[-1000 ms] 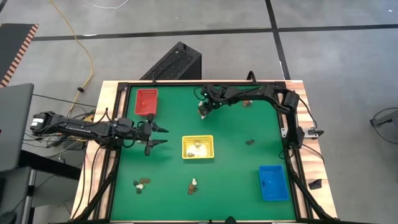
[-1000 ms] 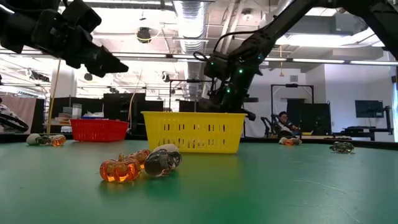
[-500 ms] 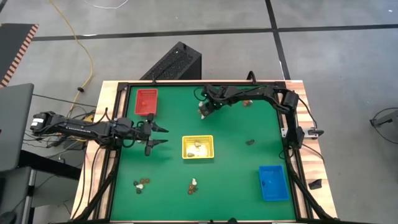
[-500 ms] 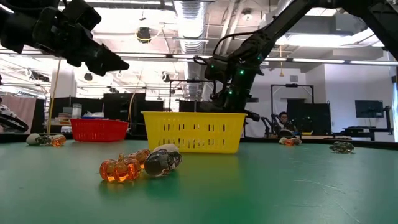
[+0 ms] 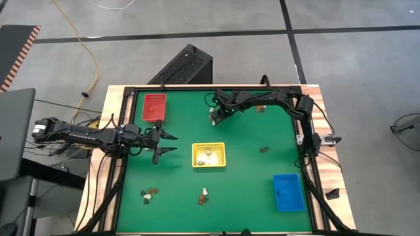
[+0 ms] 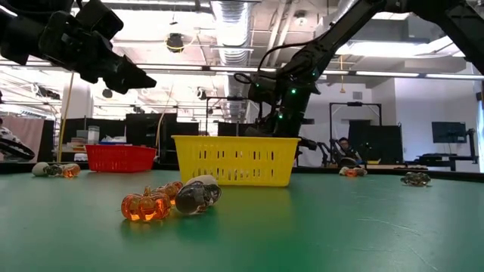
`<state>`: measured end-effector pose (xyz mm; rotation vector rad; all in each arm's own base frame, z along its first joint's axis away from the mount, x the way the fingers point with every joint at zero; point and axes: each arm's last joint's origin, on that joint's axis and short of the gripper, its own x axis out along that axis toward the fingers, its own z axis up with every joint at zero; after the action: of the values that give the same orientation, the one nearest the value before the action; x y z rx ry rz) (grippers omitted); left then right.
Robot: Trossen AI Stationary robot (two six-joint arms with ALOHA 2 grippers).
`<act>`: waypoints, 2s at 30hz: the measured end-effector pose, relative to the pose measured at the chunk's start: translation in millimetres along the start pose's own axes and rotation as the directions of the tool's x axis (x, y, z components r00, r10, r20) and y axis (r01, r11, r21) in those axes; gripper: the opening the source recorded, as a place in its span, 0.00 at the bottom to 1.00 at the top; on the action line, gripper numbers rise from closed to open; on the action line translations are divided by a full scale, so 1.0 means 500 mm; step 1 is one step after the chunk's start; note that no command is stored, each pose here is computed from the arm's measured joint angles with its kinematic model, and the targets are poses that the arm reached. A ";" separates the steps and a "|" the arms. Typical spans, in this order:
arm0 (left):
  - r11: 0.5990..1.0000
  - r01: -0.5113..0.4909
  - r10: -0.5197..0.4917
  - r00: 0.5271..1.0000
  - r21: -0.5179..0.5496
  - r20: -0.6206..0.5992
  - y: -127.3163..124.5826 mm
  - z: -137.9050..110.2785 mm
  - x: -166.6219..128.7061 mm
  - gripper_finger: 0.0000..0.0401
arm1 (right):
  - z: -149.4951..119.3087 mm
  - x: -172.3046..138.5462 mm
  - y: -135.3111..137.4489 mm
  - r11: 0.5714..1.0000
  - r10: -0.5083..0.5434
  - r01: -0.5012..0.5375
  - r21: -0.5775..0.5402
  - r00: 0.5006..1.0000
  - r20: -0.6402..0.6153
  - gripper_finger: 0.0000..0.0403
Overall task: Sort Halloween decoration
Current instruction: Put the black skull toy into the blue bin
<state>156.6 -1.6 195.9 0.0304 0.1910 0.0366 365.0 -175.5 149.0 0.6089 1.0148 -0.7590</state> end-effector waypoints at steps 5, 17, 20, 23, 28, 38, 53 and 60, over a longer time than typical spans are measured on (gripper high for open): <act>1.000 0.000 0.000 1.000 0.007 -0.002 0.000 0.000 0.000 0.47 | 0.002 -0.044 0.005 0.999 0.021 -0.021 -0.026 0.999 0.027 0.32; 1.000 0.000 0.000 1.000 0.000 -0.002 0.000 0.000 0.000 0.47 | 0.032 -0.064 0.001 1.000 0.021 -0.023 0.008 0.987 0.158 0.33; 1.000 0.000 0.000 1.000 0.000 -0.001 0.000 0.000 0.000 0.47 | 0.033 -0.064 -0.002 1.000 -0.027 0.024 0.019 0.983 0.181 0.36; 1.000 0.000 0.000 1.000 0.001 -0.002 0.000 0.000 0.000 0.47 | 0.034 -0.064 -0.002 1.000 -0.025 0.022 0.021 0.983 0.184 0.40; 1.000 0.000 0.000 1.000 0.002 -0.002 0.000 0.000 0.000 0.47 | 0.024 -0.044 0.007 1.000 -0.027 0.024 0.017 0.986 0.163 0.47; 1.000 -0.004 0.004 1.000 0.002 -0.014 0.000 -0.002 0.000 0.47 | 0.015 -0.008 0.012 0.999 -0.034 0.033 0.012 0.990 0.135 0.50; 1.000 -0.006 0.006 1.000 0.002 -0.017 0.000 -0.003 0.000 0.47 | 0.008 -0.005 0.009 0.999 -0.053 0.052 0.007 0.993 0.103 0.28; 1.000 -0.006 0.006 1.000 0.002 -0.018 0.000 -0.003 0.000 0.47 | 0.001 -0.026 0.023 0.999 -0.019 0.023 -0.039 0.996 0.087 0.25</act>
<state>156.4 -1.3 194.4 0.0325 0.2084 0.0432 370.3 -165.4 162.0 0.5275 0.9559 -0.7754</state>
